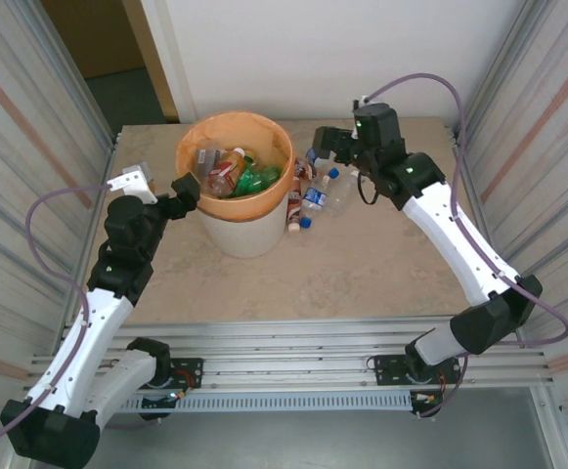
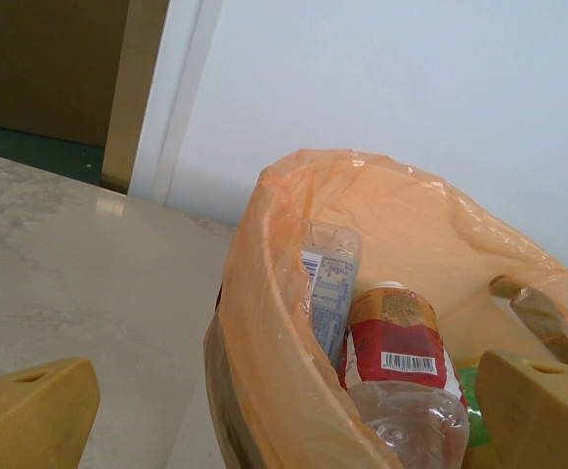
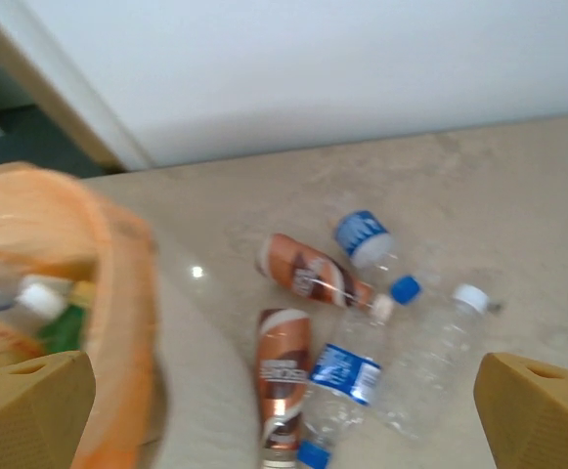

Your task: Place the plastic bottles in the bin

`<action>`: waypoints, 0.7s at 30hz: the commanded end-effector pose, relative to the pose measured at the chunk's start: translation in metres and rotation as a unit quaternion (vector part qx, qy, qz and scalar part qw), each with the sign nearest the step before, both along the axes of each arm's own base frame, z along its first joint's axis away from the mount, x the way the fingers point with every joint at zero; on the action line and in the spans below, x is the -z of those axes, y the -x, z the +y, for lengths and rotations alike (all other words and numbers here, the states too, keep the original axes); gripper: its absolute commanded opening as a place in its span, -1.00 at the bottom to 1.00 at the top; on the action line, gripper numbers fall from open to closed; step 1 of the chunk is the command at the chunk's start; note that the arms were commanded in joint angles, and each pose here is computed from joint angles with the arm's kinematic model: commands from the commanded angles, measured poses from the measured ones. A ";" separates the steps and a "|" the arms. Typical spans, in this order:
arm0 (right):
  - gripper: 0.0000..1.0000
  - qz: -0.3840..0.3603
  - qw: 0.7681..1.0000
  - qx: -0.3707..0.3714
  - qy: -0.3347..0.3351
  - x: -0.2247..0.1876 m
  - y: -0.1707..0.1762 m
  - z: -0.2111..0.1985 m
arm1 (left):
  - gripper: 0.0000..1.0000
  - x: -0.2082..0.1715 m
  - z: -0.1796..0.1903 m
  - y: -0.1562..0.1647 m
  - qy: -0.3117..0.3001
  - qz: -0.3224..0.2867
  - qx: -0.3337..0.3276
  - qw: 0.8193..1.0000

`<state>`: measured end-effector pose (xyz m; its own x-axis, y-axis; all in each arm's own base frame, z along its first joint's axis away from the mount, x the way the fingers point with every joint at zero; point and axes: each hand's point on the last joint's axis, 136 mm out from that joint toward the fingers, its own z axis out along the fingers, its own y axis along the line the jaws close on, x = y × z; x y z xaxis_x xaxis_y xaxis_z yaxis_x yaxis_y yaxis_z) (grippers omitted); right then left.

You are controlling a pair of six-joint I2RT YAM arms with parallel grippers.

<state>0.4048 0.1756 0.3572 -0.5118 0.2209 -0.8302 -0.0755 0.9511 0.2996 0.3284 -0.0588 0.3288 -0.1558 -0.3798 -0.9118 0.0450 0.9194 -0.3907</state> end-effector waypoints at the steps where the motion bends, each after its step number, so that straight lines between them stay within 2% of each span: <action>1: 0.95 0.031 0.998 0.030 -0.039 0.014 0.005 -0.021 | 0.97 -0.006 0.007 0.002 0.004 -0.009 -0.013 1.000; 10: 0.95 0.163 0.983 0.069 -0.044 0.113 -0.011 -0.048 | 0.97 -0.007 0.006 0.002 0.004 -0.011 -0.012 1.000; 21: 0.96 0.279 0.956 0.073 -0.047 0.206 -0.041 -0.044 | 0.97 -0.010 0.008 0.001 -0.001 -0.013 -0.016 1.000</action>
<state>0.4427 0.1264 0.1569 -0.8107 0.3671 -0.4560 0.2372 0.9181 0.3175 0.3284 -0.0587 0.3288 -0.1556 -0.3795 -0.9120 0.0447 0.9196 -0.3903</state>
